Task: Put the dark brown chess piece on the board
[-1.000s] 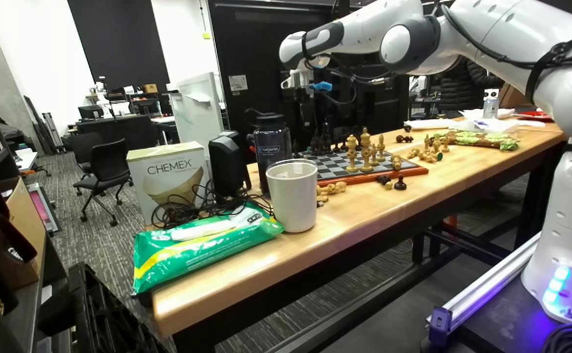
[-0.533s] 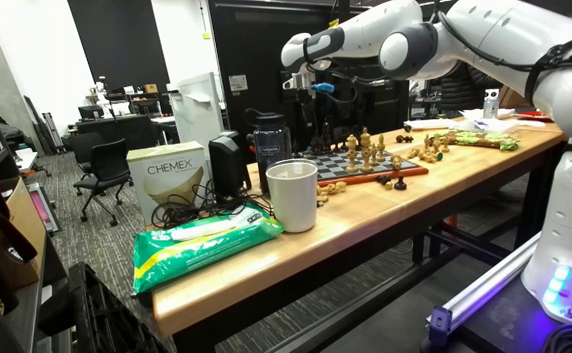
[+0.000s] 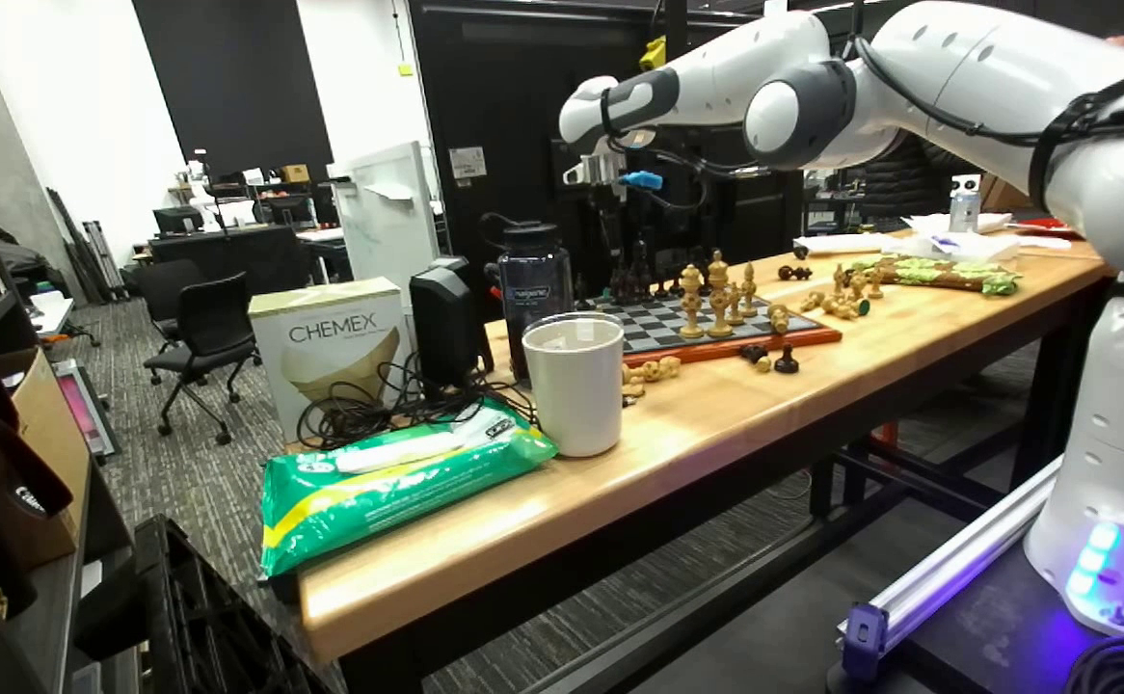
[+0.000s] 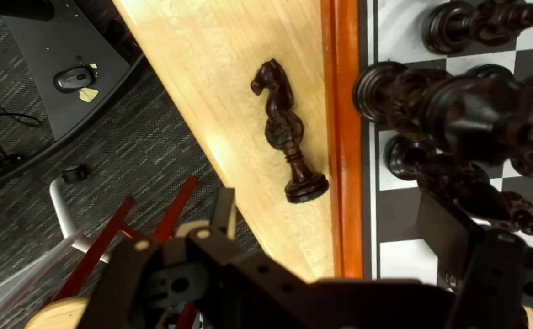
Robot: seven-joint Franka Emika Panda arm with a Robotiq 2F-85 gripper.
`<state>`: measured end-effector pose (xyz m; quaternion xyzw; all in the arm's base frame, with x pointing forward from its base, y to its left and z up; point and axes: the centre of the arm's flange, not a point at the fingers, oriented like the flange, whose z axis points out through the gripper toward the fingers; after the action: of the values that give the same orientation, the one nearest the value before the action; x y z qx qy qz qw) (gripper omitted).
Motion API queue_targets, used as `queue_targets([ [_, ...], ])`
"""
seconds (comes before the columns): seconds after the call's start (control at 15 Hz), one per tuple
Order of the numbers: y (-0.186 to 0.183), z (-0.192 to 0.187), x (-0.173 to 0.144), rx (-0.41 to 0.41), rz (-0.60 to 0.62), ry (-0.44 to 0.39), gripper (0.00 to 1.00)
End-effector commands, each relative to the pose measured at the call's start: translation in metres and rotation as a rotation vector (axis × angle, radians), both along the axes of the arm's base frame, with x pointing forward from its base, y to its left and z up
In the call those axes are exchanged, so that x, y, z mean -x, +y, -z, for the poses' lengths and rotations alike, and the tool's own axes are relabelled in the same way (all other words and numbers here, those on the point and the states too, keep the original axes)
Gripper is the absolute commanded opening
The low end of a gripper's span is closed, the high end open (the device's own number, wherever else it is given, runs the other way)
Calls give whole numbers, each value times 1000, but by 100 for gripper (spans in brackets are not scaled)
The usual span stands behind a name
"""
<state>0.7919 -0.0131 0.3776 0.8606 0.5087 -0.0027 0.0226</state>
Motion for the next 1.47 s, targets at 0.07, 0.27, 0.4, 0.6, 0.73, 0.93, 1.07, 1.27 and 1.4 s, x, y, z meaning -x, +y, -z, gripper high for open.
queue_targets([
  [0.07,1,-4,-34,8,-6,-17,100],
  [0.27,-1,-2,-38,7,-4,-22,100],
  [0.4,-2,-1,-40,4,-1,-26,100],
  [0.6,-4,3,-43,-2,3,-26,100],
  [0.73,-6,7,-44,-3,6,-23,100],
  [0.93,-7,14,-44,-4,8,-19,100],
  [1.07,-8,19,-45,-5,11,-16,100],
  [1.27,-7,26,-46,-10,11,-5,100],
  [1.4,-5,27,-46,-8,7,-2,100],
])
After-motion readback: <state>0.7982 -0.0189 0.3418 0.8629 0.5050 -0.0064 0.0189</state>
